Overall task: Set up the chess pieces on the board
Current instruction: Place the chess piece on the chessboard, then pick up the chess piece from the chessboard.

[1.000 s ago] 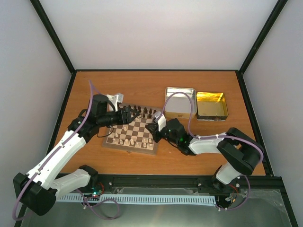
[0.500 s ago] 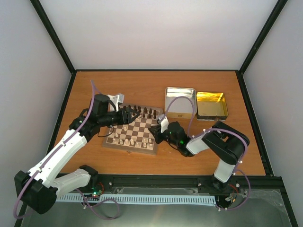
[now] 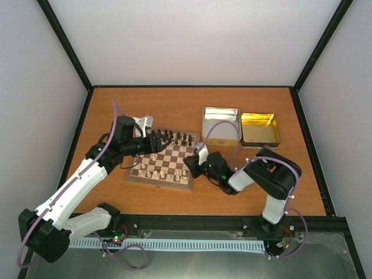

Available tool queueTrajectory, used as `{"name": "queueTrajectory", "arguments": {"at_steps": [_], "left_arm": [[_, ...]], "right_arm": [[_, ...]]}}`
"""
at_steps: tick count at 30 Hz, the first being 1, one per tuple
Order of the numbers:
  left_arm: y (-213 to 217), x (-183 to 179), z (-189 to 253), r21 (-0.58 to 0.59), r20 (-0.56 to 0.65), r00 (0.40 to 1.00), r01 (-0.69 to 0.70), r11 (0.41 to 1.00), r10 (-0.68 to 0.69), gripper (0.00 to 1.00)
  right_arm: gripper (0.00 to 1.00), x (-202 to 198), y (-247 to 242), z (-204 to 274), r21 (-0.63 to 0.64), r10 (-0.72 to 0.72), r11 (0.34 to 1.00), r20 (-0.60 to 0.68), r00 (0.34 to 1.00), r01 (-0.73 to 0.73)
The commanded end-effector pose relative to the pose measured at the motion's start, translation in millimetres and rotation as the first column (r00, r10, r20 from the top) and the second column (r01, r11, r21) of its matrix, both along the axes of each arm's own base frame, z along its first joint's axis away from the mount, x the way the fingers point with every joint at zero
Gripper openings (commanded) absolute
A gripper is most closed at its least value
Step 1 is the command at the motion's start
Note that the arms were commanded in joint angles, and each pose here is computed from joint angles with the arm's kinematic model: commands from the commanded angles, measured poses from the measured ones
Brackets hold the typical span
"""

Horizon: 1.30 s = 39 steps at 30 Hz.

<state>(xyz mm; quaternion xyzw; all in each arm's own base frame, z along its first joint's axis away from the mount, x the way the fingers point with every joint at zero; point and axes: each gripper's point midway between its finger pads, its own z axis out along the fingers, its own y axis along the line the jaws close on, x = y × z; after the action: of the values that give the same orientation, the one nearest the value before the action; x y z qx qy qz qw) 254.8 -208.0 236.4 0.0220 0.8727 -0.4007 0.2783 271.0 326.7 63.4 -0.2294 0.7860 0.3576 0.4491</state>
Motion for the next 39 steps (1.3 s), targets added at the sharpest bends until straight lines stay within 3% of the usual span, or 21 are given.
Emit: {"name": "queueTrajectory", "arguments": {"at_steps": [1, 6, 11, 15, 19, 25, 30, 39], "left_arm": [[1.2, 0.0, -0.6, -0.001, -0.006, 1.0, 0.003, 1.0, -0.003, 0.65], [1.4, -0.7, -4.2, 0.006, -0.012, 1.0, 0.005, 1.0, -0.005, 0.65], [7.2, 1.2, -8.8, 0.049, -0.007, 1.0, -0.013, 0.999, 0.014, 0.65], [28.5, 8.6, -14.5, 0.151, 0.013, 0.994, -0.11, 0.982, 0.11, 0.65], [65.1, 14.5, -18.8, 0.278, 0.079, 0.964, -0.267, 0.923, 0.255, 0.65], [112.1, 9.4, -18.4, 0.371, 0.199, 0.897, -0.443, 0.816, 0.396, 0.66], [129.7, -2.8, -11.1, 0.359, 0.283, 0.866, -0.495, 0.792, 0.413, 0.67], [130.8, -23.4, 20.5, 0.206, 0.419, 0.824, -0.494, 0.845, 0.38, 0.7]], "right_arm": [[0.2, 2.6, -5.3, -0.2, 0.009, -0.02, 1.0, 0.019, 1.0, 0.02], [0.26, 1.7, -5.9, 9.3, 0.038, -0.035, 0.999, -0.017, 0.999, 0.035], [0.37, 6.9, -7.5, 21.7, 0.002, -0.093, 0.996, -0.133, 0.987, 0.094], [0.38, 10.6, -16.2, 15.8, -0.157, -0.19, 0.976, -0.267, 0.945, 0.152], [0.37, 2.3, -24.6, 2.4, -0.345, -0.254, 0.931, -0.373, 0.892, 0.121], [0.41, -5.2, -31.7, 6.1, -0.505, -0.333, 0.857, -0.401, 0.853, 0.098], [0.4, -1.1, -17.8, 14.2, -0.525, -0.327, 0.848, -0.408, 0.853, 0.074], [0.37, -1.0, 0.7, 4.6, -0.606, -0.346, 0.795, -0.399, 0.849, 0.039]]}}
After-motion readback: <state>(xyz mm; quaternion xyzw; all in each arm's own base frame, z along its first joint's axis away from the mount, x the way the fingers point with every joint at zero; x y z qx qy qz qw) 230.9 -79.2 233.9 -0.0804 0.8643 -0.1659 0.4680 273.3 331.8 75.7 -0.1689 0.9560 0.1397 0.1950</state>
